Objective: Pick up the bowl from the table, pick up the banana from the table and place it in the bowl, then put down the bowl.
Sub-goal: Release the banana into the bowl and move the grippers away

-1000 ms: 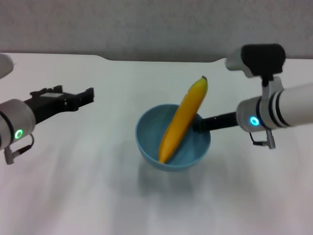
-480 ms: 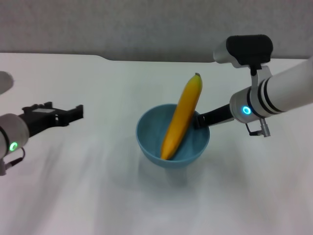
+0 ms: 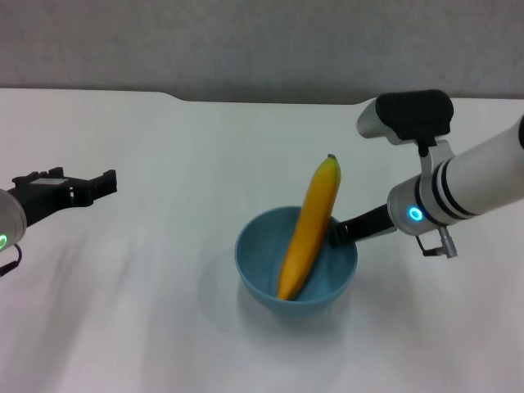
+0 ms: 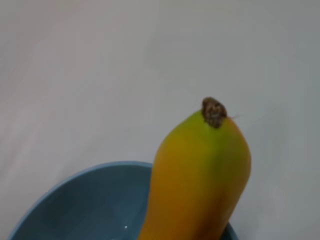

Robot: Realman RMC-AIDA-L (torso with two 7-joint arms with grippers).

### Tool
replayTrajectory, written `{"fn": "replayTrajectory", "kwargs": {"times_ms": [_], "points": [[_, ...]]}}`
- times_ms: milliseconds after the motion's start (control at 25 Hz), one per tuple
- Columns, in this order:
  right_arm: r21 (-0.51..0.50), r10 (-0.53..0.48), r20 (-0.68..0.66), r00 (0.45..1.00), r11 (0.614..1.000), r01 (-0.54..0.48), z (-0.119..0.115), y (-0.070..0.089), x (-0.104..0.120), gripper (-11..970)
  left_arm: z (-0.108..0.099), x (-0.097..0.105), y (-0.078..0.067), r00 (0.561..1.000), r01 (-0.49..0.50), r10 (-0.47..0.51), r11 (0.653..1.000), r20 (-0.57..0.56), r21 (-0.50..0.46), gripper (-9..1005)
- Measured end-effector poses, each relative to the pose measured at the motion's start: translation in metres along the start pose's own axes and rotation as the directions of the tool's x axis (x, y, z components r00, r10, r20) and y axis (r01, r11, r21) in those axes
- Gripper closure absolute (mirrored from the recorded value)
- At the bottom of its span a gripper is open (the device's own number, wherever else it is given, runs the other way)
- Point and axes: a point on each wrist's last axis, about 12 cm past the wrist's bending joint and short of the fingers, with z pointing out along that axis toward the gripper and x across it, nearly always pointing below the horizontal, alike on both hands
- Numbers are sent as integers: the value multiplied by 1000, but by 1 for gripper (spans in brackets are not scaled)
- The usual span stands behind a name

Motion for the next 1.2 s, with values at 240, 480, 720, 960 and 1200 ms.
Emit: {"fn": "replayTrajectory", "kwargs": {"times_ms": [240,480,720,960,1200], "points": [[-12,6,5,1000,1000,-6,3,-3,8,909,0,1,1,1000,3,-3,1000,-2,-4,98],[-8,8,17,1000,1000,-8,3,-6,11,908,0,2,1,1000,2,-2,1000,-2,-4,99],[-7,18,14,1000,1000,-18,4,-9,16,908,0,2,2,1000,3,-3,1000,-2,-6,99],[-5,1,18,1000,1000,-1,4,-10,15,907,0,4,2,1000,5,-5,1000,-7,-7,98],[1,-5,24,1000,1000,5,3,-12,16,845,0,5,2,1000,9,-9,1000,-10,-8,98]]}}
